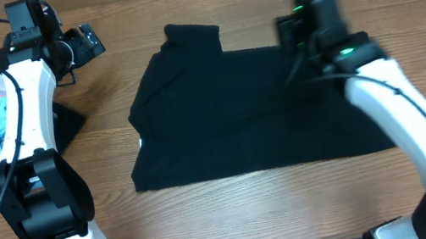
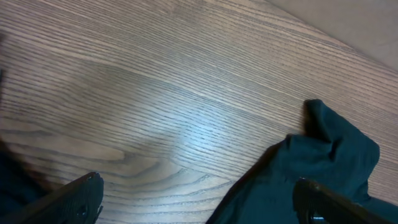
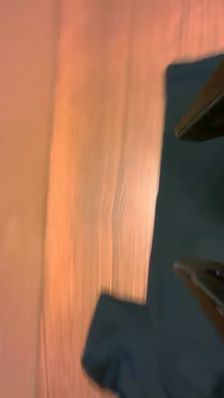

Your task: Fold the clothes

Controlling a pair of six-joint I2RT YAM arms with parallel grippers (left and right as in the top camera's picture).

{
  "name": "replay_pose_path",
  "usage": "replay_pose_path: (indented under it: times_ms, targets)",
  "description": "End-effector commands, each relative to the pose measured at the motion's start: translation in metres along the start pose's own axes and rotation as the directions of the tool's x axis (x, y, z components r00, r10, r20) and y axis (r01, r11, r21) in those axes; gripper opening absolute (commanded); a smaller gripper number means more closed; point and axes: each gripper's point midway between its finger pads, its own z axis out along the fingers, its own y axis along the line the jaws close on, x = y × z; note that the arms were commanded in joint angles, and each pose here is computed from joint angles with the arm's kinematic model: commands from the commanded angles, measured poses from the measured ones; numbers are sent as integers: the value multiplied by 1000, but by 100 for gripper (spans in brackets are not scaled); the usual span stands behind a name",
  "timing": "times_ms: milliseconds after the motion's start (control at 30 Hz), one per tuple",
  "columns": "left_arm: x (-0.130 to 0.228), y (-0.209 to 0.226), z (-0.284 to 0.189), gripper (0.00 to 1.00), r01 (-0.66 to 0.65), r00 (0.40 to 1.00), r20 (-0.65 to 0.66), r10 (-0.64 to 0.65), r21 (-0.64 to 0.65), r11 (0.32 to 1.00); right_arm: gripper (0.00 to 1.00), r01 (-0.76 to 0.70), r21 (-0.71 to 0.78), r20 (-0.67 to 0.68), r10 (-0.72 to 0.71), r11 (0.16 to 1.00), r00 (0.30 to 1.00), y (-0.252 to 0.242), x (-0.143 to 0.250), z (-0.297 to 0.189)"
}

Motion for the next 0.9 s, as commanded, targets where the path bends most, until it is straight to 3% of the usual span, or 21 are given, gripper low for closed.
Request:
replay_pose_path:
  times_ms: [0, 233, 300, 500, 867]
  targets:
    - [-7, 1, -4, 100, -19, 1000, 21, 19, -6, 1000, 61, -124, -33, -62, 121, 992, 991, -42, 9, 11]
    - [-7, 1, -4, 100, -19, 1000, 21, 19, -6, 1000, 61, -280, 154, -125, 299, 948, 946, -152, 49, 58]
    - [-7, 1, -4, 100, -19, 1000, 21, 19, -6, 1000, 68, -296, 182, -155, 325, 938, 933, -167, 67, 76]
    - [-7, 1, -4, 100, -19, 1000, 21, 19, -6, 1000, 80, -300, 197, -194, 336, 934, 922, -177, 100, 121]
    - [-7, 1, -4, 100, -19, 1000, 21, 19, -6, 1000, 83, -307, 153, -199, 334, 939, 921, -172, 127, 170]
